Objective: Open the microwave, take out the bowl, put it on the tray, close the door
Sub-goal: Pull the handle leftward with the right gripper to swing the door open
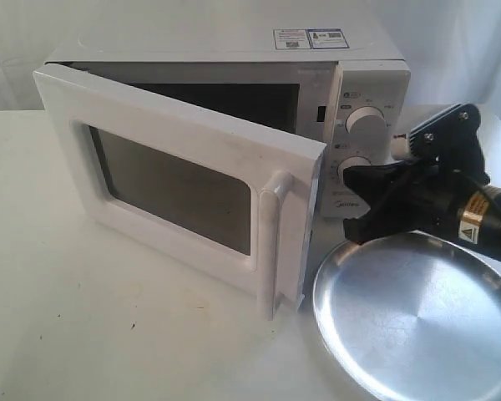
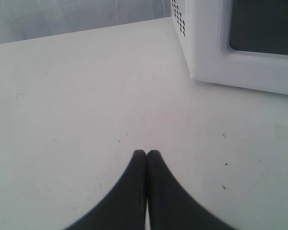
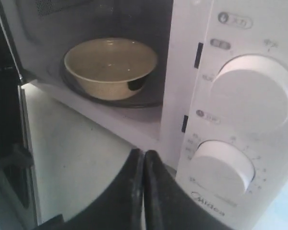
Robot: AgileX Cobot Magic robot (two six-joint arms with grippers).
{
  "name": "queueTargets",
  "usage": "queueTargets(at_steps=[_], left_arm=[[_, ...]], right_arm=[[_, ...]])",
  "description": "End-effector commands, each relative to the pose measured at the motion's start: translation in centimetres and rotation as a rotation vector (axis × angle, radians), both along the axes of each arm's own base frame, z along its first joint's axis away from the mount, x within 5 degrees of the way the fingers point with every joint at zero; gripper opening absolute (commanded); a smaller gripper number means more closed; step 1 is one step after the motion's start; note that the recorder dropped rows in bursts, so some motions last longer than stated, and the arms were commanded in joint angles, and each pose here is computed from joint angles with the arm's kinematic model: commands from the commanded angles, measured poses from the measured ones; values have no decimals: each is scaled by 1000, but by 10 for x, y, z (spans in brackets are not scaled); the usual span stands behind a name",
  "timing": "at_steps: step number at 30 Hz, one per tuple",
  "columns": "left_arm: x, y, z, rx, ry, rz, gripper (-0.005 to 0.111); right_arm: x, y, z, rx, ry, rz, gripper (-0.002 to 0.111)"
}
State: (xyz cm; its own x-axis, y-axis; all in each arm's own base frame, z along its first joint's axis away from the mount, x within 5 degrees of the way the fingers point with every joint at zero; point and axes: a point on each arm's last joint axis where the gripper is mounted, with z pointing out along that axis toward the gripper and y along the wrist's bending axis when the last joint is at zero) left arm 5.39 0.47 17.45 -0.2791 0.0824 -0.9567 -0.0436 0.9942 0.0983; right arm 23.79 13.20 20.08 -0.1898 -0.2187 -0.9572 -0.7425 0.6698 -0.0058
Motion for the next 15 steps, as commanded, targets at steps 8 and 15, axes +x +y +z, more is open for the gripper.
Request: queueTargets(at_steps=[8,15], left_arm=[[0,0,-1,-9,0,0,0],[0,0,-1,-9,0,0,0]], right_arm=[[-33,29,-26,52,-51,619,0],[-19,28,-33,1,27,415,0]])
